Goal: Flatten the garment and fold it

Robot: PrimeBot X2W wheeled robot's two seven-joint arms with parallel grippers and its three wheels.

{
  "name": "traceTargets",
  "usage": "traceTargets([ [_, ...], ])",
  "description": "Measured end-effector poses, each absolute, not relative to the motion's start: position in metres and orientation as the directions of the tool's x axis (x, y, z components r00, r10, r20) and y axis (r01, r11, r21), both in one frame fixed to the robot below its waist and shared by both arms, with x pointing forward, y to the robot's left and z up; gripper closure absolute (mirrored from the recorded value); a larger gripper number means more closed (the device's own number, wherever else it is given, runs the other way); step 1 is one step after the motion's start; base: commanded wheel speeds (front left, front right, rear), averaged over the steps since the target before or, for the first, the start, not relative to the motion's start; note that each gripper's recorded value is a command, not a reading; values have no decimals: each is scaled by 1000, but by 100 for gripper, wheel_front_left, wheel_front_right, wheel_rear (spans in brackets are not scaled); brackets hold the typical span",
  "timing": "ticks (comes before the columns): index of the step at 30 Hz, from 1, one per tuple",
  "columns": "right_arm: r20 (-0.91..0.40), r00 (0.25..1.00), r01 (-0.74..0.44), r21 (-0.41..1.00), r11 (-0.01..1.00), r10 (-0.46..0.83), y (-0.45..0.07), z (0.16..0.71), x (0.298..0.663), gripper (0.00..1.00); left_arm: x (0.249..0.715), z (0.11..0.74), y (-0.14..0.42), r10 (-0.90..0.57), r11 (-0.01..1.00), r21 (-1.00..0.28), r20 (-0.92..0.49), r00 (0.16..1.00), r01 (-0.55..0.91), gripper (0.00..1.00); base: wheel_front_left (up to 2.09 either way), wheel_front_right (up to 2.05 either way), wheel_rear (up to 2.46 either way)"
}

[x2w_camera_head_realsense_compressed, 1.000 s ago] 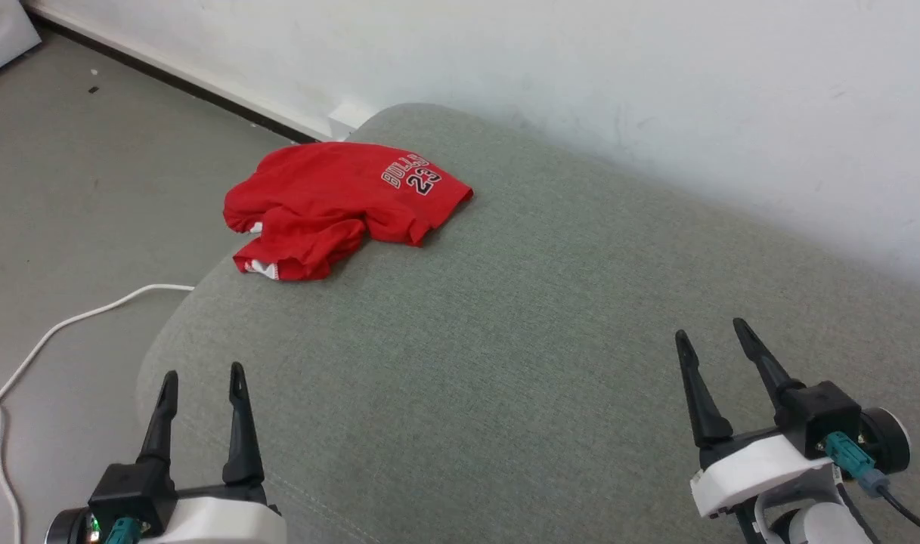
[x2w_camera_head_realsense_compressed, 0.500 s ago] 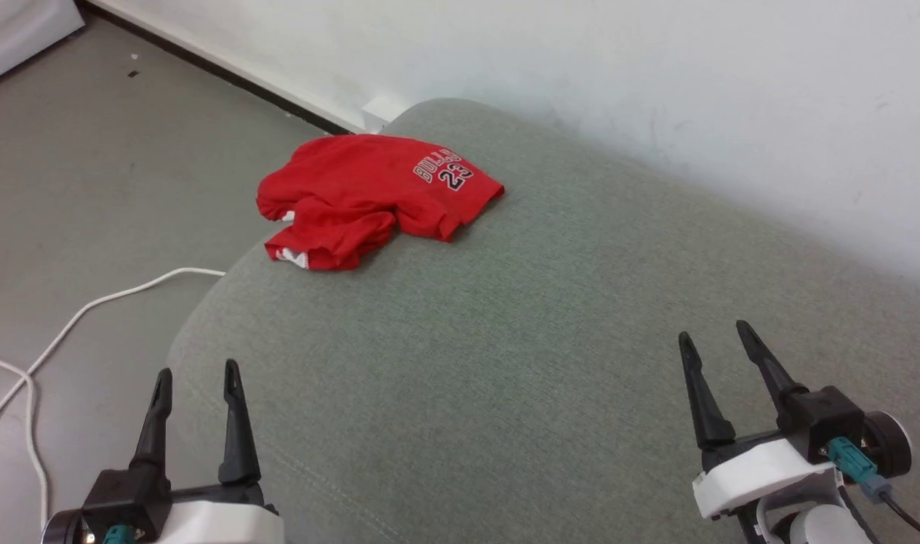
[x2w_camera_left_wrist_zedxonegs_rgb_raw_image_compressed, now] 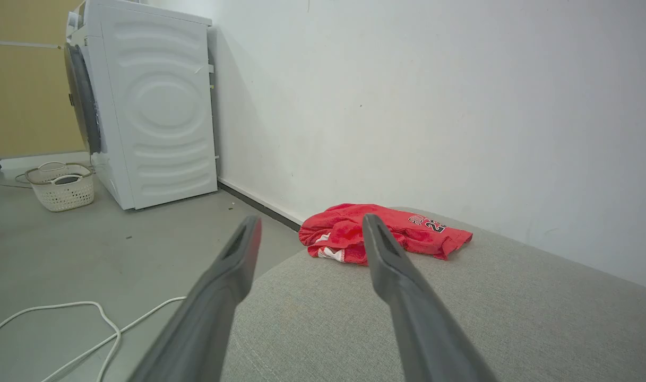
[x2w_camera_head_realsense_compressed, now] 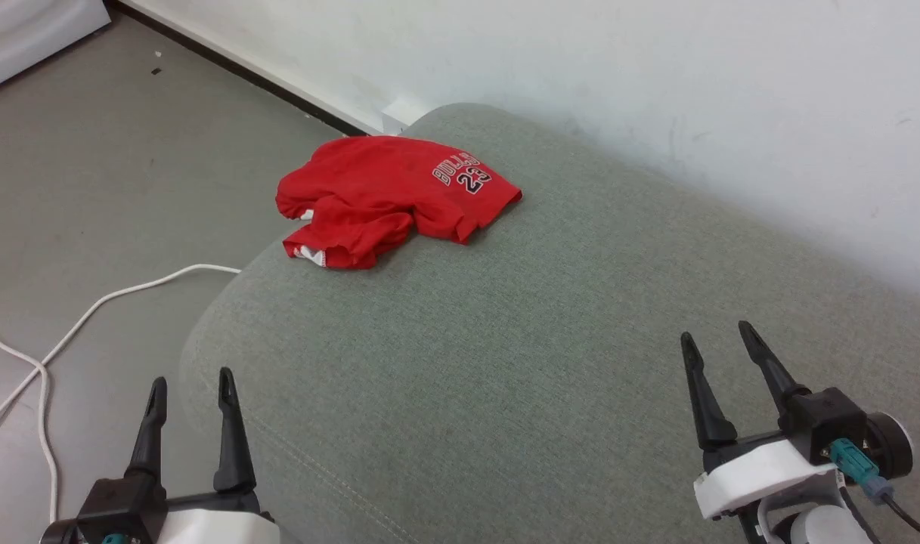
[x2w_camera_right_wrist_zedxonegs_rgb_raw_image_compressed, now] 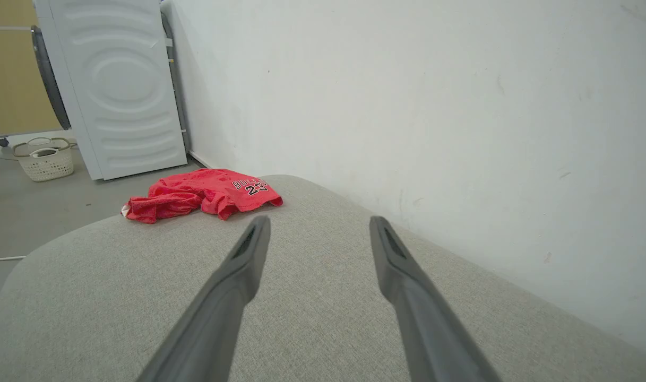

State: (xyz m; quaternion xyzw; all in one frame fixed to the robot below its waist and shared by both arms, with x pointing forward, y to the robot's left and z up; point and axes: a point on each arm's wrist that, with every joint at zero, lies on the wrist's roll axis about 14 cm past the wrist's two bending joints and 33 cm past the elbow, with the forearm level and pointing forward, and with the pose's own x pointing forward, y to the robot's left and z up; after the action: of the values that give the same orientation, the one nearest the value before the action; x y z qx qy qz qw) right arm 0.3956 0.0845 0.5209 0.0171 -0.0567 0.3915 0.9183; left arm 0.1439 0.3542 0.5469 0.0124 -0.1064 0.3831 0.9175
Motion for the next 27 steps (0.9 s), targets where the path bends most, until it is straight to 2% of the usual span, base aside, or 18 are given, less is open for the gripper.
traceTargets([
  [8,123,696,-711,-10,703,707,80,523,397,0,149,548,350,675,730,-59,211,707,-681,0,0,0,0],
  [11,126,703,-705,-8,709,700,77,524,398,0,159,559,350,650,756,-104,244,720,-646,0,0,0,0],
  [14,133,712,-695,-4,719,689,73,525,401,0,175,586,351,603,791,-121,318,732,-600,0,0,0,0],
  [21,137,732,-674,-5,739,668,65,524,414,0,218,683,378,488,840,-18,461,741,-542,0,0,0,0],
  [27,144,736,-666,-20,746,661,68,527,432,0,267,747,407,433,839,91,484,761,-536,0,0,0,0],
])
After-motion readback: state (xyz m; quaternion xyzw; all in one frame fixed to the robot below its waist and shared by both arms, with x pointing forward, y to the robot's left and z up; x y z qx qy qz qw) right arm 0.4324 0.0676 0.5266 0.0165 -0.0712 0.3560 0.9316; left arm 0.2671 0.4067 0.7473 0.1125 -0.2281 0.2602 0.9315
